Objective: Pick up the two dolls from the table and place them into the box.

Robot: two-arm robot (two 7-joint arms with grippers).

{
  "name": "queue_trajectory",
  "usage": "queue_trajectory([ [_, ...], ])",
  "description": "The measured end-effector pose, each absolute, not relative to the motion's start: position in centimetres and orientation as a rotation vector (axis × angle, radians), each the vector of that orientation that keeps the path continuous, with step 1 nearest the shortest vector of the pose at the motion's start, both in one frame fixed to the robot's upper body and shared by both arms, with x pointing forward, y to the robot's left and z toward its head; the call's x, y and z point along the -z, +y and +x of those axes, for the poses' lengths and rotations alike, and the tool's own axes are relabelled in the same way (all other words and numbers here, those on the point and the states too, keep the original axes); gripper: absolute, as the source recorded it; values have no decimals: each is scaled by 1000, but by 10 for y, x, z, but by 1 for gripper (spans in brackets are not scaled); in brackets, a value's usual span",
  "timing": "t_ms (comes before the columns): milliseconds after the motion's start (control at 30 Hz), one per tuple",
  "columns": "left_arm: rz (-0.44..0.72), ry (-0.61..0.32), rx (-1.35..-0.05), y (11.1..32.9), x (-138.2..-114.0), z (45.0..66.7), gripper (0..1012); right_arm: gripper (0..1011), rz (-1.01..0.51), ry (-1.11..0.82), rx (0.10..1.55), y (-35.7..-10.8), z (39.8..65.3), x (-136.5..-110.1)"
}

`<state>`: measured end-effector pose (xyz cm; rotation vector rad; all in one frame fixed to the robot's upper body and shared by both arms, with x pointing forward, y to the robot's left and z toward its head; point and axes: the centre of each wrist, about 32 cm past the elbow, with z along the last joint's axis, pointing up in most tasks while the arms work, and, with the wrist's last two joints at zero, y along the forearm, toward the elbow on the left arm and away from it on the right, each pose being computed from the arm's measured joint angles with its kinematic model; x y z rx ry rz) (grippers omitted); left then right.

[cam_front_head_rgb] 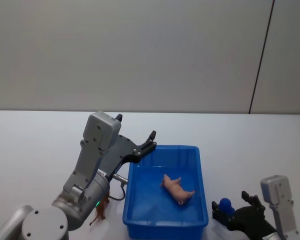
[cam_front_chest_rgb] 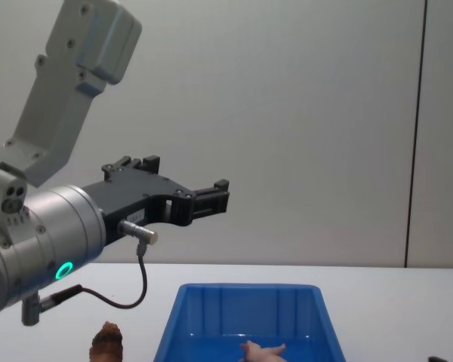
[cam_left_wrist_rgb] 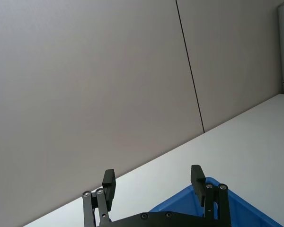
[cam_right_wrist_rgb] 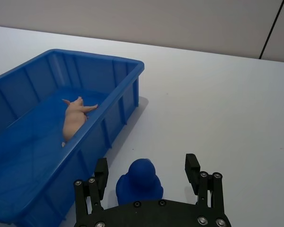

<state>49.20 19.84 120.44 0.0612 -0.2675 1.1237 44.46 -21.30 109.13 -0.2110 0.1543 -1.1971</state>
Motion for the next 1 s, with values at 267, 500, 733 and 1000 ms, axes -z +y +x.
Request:
queue_trajectory([
  [267,61,-268,-1124,198,-1204,492,1001,984,-216,159,1169,-208,452,-1080],
  [500,61,-268,-1124,198,-1204,492,1001,806,-219,162,1154,-205,455,-1074],
  [733,61,-268,-1124,198,-1204,492,1001,560,-220,160,1152,-203,457,-1070],
  [1000,61,-268,-1124,198,-1204,492,1001,322,-219,152,1158,-202,457,-1070],
])
